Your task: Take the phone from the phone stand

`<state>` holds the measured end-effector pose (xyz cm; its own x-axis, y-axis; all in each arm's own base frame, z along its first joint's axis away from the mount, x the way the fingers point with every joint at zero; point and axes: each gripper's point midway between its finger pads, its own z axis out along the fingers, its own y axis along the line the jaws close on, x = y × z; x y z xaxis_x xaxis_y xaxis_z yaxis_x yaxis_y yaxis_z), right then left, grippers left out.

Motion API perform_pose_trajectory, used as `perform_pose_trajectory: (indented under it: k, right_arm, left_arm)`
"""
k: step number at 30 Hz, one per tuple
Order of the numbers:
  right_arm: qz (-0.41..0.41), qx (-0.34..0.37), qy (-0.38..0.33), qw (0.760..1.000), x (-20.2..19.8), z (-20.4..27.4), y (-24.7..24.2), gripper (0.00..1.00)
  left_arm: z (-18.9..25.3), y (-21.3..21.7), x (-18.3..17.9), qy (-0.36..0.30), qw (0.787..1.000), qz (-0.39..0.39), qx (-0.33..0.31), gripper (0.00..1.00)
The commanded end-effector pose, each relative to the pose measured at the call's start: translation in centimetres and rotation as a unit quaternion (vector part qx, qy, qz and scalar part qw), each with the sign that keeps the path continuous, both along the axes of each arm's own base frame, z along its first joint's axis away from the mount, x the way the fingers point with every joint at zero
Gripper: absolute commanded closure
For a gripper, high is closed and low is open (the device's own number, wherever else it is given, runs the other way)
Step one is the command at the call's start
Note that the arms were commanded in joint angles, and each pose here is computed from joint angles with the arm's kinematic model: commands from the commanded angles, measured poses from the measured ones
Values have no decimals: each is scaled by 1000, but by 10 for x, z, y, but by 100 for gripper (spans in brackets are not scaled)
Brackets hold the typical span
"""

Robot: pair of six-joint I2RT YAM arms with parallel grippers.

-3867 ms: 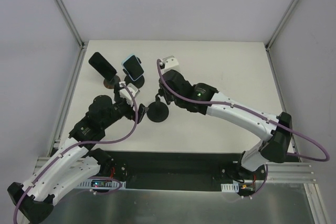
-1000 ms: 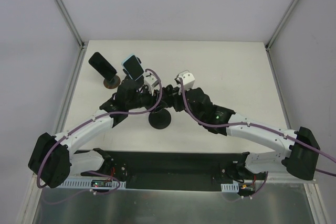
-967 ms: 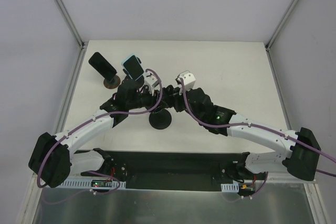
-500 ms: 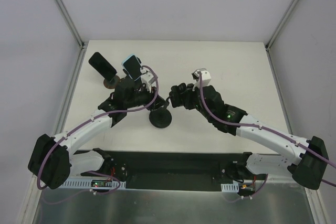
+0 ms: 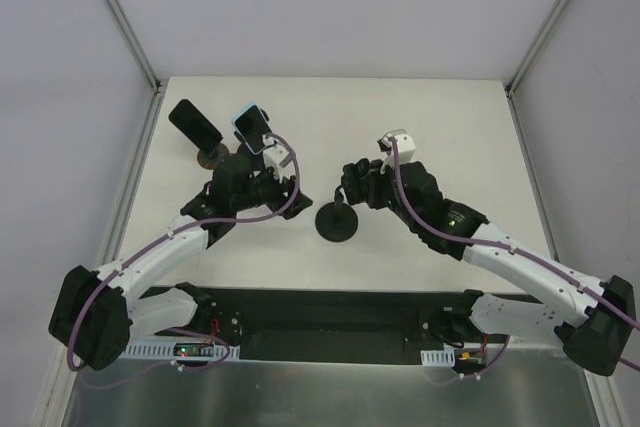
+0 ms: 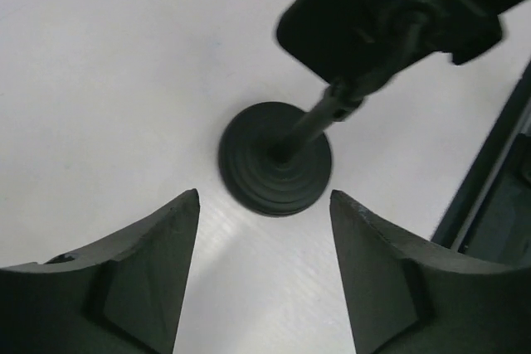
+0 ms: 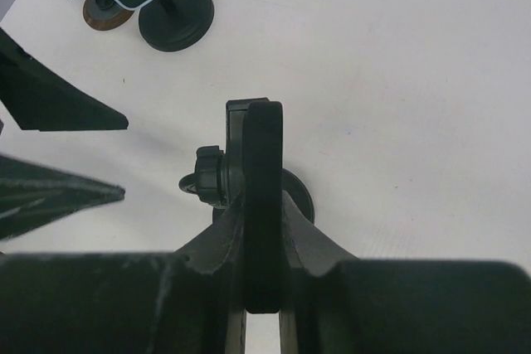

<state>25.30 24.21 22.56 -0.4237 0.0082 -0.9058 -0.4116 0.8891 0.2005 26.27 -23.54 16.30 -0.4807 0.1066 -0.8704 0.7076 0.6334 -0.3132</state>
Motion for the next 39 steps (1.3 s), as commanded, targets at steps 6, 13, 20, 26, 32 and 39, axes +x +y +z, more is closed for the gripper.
perform_pose_trajectory:
  k: [6,13,20,26,32,39]
  right_arm:
    - [64,35,-30,997,-1,35,36,99]
    - [82,23,-31,996,-7,33,45,99]
    - [91,13,-32,995,-12,31,47,99]
    - [95,11,-31,995,-15,30,48,99]
    - [101,-3,-39,994,-15,27,49,97]
    - [71,36,-81,994,-1,42,53,46]
  left_arm:
    - [30,-39,-29,-128,985,-109,-23,20]
    - [15,-60,-13,-136,985,-102,-33,21]
    - [12,-83,-9,-137,983,-113,-43,30]
    - [0,-85,-7,-126,986,-107,-32,65]
    - [4,-79,-11,-129,986,-93,-38,100]
    - [1,-66,-22,-127,989,-63,-50,100]
